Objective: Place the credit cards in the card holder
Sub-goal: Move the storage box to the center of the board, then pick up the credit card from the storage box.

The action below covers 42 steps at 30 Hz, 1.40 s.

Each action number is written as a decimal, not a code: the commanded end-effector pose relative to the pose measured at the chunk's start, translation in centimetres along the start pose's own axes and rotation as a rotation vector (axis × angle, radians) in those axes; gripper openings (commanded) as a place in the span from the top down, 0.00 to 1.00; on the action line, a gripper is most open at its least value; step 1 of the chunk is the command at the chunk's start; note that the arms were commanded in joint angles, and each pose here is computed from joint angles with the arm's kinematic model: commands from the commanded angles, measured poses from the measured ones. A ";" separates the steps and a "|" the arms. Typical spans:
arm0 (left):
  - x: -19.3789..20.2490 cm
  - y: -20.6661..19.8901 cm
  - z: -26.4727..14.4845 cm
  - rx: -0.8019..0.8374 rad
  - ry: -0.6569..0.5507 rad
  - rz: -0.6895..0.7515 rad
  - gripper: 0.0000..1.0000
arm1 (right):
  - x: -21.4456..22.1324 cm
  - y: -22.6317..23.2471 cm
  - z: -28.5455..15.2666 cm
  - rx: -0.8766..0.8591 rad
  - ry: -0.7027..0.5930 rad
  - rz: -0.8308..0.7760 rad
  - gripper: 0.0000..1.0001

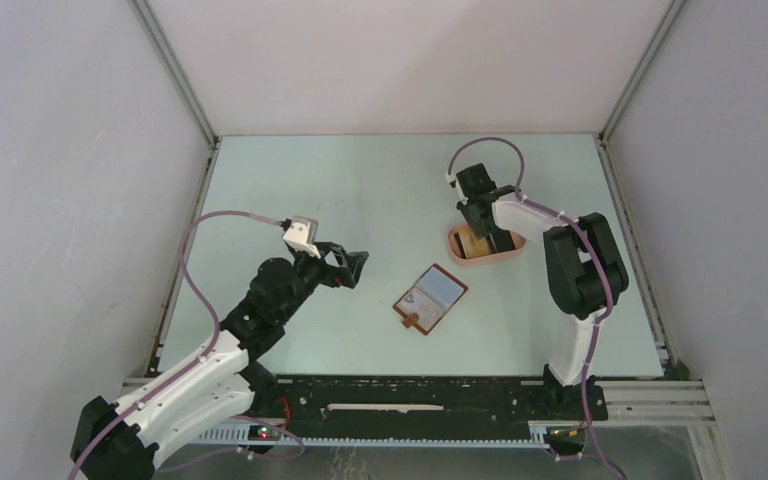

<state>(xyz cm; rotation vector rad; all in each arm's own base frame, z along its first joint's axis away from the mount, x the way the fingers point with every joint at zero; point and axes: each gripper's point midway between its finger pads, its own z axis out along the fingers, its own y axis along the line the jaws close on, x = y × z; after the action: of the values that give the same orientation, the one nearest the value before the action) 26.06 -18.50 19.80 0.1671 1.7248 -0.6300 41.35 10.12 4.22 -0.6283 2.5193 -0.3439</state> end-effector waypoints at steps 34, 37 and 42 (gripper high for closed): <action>0.3 -0.3 0.2 0.026 -0.005 -0.029 0.04 | 1.0 -7.2 -2.4 0.157 -0.011 0.041 0.71; 0.3 -0.4 0.2 0.027 -0.006 -0.031 0.04 | 1.3 -7.7 -2.6 0.157 -0.007 0.054 0.71; 0.3 -0.4 0.2 0.029 -0.005 -0.034 0.04 | 2.1 -8.3 -2.7 0.137 0.011 0.088 0.71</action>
<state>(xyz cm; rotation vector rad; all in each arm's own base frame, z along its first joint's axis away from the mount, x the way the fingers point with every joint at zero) 26.01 -18.98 19.52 0.1665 1.7374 -0.6583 41.58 3.32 7.03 -0.5082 2.5102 -0.4907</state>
